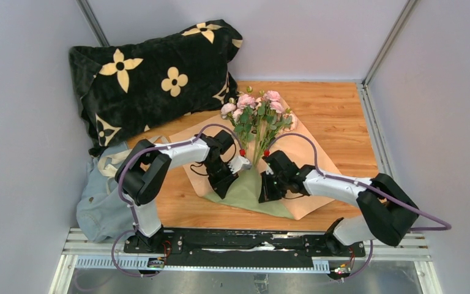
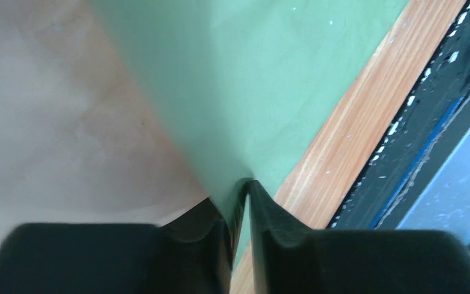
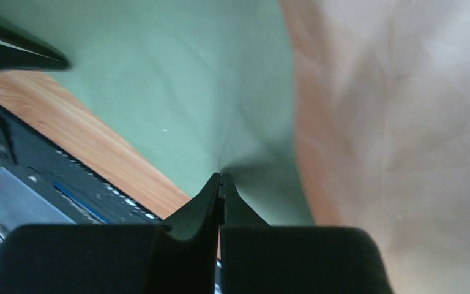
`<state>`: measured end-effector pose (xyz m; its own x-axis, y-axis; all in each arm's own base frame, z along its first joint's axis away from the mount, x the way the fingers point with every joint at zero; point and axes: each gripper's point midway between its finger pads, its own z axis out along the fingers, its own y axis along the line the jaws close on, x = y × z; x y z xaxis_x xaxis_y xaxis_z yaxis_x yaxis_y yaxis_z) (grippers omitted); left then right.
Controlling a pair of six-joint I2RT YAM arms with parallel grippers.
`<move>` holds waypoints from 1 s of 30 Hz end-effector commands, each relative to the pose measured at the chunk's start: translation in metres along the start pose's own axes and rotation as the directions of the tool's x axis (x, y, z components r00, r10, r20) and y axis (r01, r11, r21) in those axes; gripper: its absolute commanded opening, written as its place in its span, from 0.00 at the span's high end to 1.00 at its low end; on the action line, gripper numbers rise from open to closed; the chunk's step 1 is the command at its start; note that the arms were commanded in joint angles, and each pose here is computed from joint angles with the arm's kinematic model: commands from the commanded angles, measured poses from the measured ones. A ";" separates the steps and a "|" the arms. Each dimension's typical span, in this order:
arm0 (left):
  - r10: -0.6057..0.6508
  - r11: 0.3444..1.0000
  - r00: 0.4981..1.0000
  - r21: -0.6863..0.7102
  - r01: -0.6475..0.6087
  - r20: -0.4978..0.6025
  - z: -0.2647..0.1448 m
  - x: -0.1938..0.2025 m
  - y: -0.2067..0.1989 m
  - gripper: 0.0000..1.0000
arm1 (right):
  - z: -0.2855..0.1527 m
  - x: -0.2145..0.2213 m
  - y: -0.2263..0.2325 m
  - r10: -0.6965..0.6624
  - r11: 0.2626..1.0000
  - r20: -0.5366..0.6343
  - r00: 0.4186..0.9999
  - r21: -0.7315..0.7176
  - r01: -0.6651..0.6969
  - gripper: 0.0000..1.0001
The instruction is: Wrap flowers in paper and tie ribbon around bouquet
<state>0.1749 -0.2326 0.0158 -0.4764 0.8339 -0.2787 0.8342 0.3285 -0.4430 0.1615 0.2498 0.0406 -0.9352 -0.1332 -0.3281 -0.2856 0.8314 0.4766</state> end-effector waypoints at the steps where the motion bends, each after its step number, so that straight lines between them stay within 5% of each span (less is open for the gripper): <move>1: -0.015 0.997 0.999 -0.071 0.017 0.028 -0.010 -0.012 0.020 0.68 | 0.014 0.020 -0.019 0.014 1.000 -0.052 0.999 -0.015 -0.015 1.00; 10: -0.004 0.908 0.923 -0.385 0.165 0.385 -0.166 -0.075 0.060 0.46 | 0.019 0.043 -0.047 0.084 0.994 -0.094 0.992 0.083 -0.077 1.00; 12: 0.009 0.953 0.930 -0.285 0.103 0.367 -0.140 -0.069 0.020 0.57 | 0.020 0.043 -0.048 0.096 0.992 -0.093 0.991 0.089 -0.088 1.00; 15: 0.145 0.989 0.970 -0.060 -0.136 0.195 -0.060 -0.036 -0.062 0.81 | 0.024 0.043 -0.048 0.130 0.988 -0.101 0.986 0.094 -0.121 1.00; 17: 0.194 0.981 0.977 0.014 -0.195 0.087 -0.025 -0.015 -0.074 0.93 | 0.028 0.043 -0.048 0.150 0.986 -0.107 0.983 0.094 -0.140 1.00; 19: 0.142 0.990 0.988 -0.003 -0.142 0.057 -0.012 -0.016 -0.057 1.00 | 0.030 0.043 -0.049 0.160 0.984 -0.111 0.981 0.097 -0.149 1.00; 23: -0.050 0.998 0.997 -0.021 0.052 0.066 -0.004 -0.022 -0.014 1.00 | 0.033 0.038 -0.044 0.185 0.980 -0.099 0.978 0.088 -0.176 1.00; 30: -0.275 0.961 0.961 -0.054 0.272 -0.041 0.019 0.021 0.002 1.00 | 0.030 0.035 -0.045 0.205 0.976 -0.092 0.974 0.090 -0.197 1.00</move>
<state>0.1668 -0.2409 0.0149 -0.5888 0.7734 -0.2348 0.7637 0.4372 -0.4750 0.1555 0.2587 0.0160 -0.9795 -0.0415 -0.1969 -0.1523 0.7922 0.5909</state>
